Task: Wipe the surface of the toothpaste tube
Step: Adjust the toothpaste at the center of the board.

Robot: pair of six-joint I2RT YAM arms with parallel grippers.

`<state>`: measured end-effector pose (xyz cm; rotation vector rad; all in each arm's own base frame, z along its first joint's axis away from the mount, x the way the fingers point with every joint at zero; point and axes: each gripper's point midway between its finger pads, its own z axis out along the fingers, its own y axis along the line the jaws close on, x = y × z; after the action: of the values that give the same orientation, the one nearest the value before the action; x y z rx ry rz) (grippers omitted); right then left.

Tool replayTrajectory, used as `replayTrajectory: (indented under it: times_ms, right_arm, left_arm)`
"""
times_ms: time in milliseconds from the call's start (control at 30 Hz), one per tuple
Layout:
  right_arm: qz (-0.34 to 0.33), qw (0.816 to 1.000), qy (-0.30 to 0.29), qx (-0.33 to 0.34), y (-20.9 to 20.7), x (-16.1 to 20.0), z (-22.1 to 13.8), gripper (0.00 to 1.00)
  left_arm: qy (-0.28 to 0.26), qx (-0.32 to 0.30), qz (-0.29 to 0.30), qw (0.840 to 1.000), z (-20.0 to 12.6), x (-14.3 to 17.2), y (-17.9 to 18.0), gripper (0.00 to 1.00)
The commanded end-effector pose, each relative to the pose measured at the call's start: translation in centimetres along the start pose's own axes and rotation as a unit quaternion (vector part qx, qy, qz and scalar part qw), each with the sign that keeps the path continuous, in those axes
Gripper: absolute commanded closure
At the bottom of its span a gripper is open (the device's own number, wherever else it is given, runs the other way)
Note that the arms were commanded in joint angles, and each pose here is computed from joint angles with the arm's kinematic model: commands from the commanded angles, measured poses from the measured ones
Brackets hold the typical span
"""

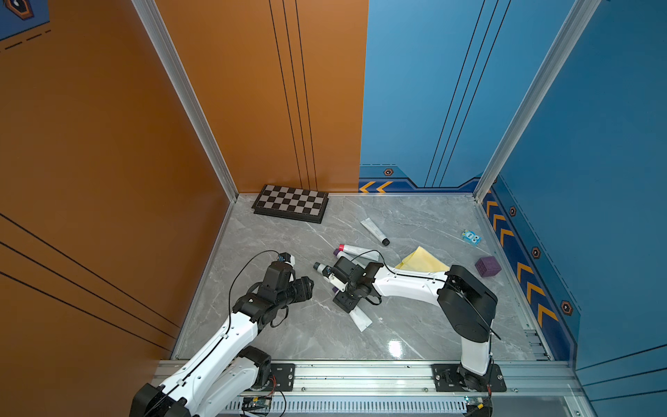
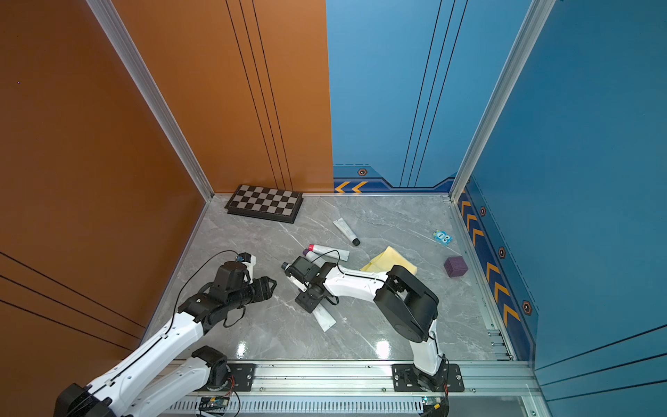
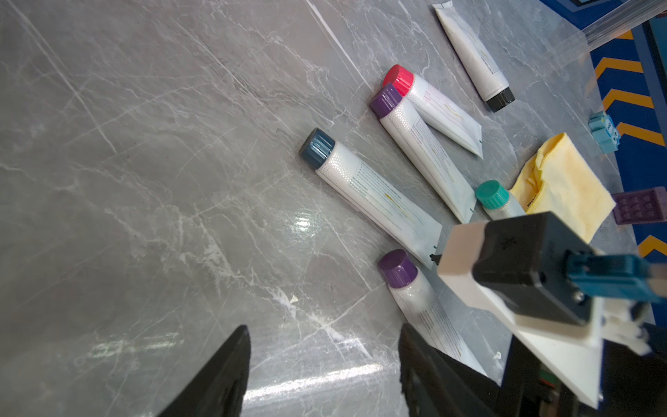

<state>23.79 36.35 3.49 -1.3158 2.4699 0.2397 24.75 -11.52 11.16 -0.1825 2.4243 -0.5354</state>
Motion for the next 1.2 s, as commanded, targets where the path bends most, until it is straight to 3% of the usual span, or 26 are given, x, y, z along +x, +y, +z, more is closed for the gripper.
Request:
replayTrajectory:
  times_ms: [0, 167, 467, 933, 1167]
  right_arm:
    - [0.003, 1.0, 0.002, -0.017, 1.0, 0.5, 0.0, 0.29]
    - [0.019, 0.999, -0.018, -0.02, 0.8, 0.1, -0.8, 0.34]
    - [0.032, 0.999, 0.011, 0.011, -0.2, 3.5, -1.2, 0.33]
    - [0.072, 0.997, 0.0, 0.012, -2.2, 4.5, -2.6, 0.33]
    - [0.074, 0.997, 0.003, 0.022, -2.6, 4.9, -2.6, 0.33]
  left_arm:
    - [0.015, 0.022, -0.007, 1.0, 0.5, 0.8, -0.5, 0.33]
    - [0.026, 0.031, 0.003, 0.999, 1.2, 1.1, -1.3, 0.32]
    - [0.037, 0.047, 0.017, 0.998, 1.8, 1.1, -2.6, 0.31]
    - [0.072, 0.079, 0.051, 0.993, 5.9, 4.0, -6.6, 0.3]
    - [0.065, 0.067, 0.053, 0.994, 5.3, 5.3, -5.4, 0.31]
